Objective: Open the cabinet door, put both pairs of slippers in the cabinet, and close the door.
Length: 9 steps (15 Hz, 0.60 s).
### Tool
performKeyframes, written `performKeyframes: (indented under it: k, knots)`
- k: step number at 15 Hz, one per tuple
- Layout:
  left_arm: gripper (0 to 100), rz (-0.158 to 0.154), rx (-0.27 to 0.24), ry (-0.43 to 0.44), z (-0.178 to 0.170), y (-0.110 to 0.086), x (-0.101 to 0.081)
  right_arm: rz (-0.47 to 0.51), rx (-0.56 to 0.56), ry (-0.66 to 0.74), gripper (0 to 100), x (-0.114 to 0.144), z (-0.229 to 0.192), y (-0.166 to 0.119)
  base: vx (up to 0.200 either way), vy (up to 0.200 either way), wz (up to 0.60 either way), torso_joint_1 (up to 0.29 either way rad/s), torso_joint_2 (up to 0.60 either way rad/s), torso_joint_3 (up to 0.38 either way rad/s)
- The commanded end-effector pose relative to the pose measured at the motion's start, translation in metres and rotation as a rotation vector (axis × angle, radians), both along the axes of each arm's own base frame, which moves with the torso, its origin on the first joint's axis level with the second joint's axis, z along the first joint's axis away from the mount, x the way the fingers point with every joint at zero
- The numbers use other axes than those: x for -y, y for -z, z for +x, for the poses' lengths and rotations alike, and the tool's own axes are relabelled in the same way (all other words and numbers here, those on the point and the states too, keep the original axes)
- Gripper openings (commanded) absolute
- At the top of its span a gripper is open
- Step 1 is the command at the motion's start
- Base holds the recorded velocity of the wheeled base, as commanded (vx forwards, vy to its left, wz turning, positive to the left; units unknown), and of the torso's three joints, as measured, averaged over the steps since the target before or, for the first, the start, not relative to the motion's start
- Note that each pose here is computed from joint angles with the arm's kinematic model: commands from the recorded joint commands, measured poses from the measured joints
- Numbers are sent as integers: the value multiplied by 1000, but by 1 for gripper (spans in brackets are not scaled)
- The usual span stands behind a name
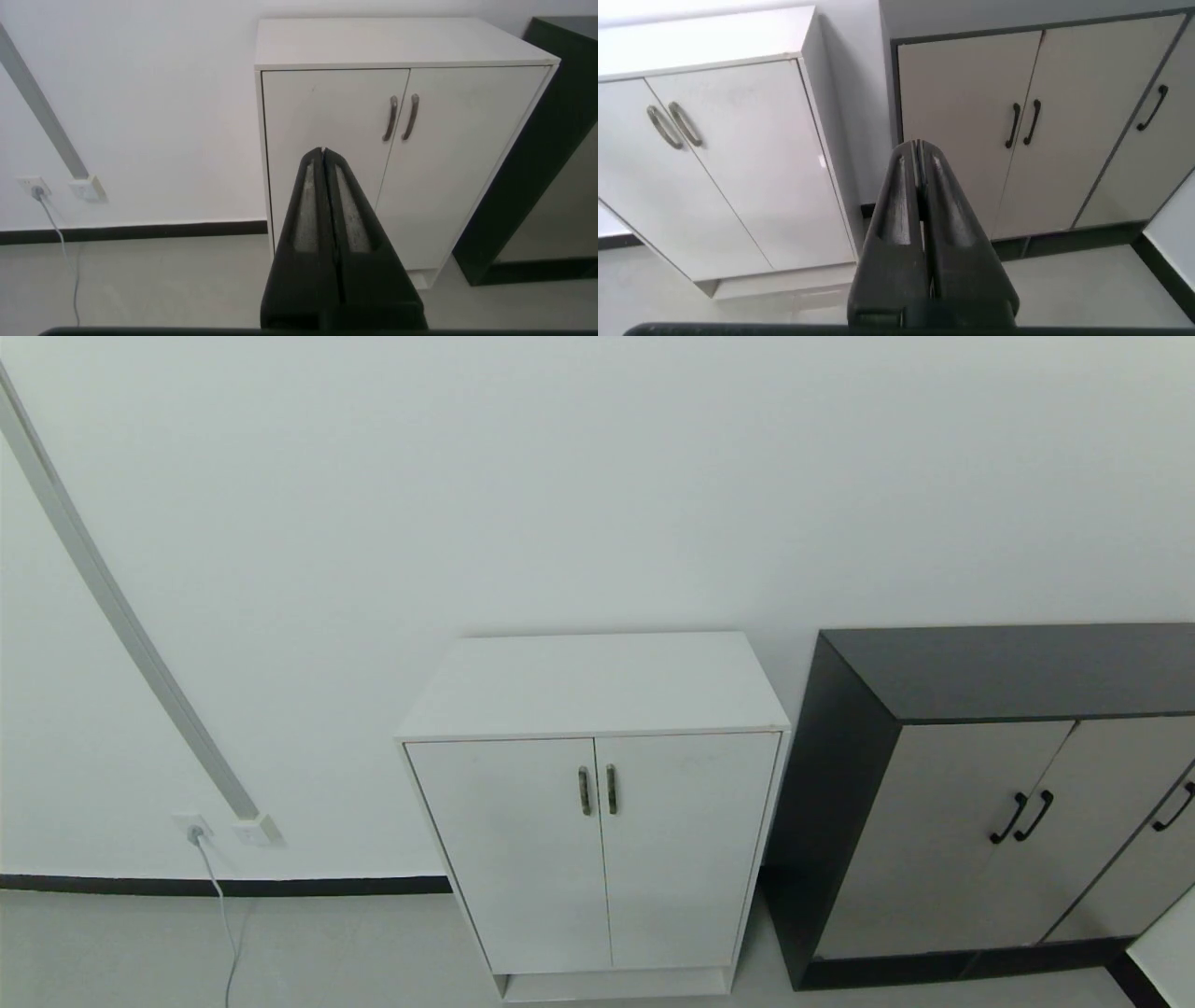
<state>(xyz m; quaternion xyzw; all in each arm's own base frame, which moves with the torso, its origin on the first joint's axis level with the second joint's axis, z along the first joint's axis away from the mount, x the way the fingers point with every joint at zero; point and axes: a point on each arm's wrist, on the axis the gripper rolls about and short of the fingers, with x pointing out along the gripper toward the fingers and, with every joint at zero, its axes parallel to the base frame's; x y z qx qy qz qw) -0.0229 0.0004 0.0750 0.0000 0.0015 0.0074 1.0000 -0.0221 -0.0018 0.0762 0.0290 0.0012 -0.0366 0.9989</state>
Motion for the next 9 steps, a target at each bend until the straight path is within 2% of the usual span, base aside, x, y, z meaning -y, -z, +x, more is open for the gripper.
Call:
performKeyframes:
  k: [1,9]
  knots:
    - [0,0,-2,0,0,0,0,20,14,5,0,0,-1,0,0,0,0,0,0,0]
    - [0,5,-2,4,0,0,0,25,16,30,0,1,-1,0,0,0,0,0,0,0]
